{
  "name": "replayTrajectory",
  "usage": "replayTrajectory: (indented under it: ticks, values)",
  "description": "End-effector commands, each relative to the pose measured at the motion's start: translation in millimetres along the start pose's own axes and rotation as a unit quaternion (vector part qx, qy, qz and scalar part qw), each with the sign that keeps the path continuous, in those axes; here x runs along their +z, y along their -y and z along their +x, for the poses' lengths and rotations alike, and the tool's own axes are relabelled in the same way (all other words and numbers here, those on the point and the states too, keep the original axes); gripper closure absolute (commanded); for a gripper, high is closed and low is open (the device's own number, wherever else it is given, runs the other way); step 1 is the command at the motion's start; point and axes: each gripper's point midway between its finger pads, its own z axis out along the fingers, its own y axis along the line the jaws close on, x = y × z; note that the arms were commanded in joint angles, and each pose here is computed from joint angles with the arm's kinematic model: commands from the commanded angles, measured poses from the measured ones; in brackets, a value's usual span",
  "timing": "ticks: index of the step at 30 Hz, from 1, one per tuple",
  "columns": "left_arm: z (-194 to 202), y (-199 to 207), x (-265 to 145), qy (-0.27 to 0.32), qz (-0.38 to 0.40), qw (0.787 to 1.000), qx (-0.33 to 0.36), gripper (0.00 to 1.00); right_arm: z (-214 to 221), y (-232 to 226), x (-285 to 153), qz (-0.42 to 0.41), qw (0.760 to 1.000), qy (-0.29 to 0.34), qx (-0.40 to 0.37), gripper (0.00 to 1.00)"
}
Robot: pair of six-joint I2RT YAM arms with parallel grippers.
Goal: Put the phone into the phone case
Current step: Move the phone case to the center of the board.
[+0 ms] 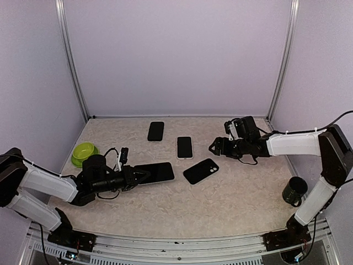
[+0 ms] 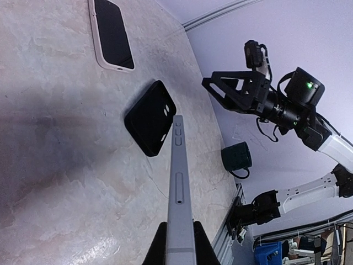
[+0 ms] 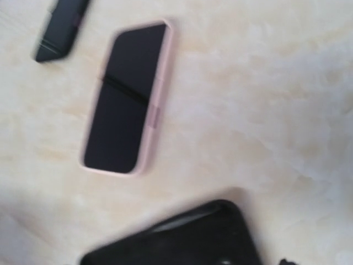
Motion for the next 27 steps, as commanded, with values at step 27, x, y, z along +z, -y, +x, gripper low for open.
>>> replayTrajectory:
  ticks: [27]
  values:
    - [-13.3,11.8,17.6,0.027,0.016,0.999,-0.018,1.0,65.9,5.9,72.9,-0.129,0.984,-0.123,-0.014,0.3]
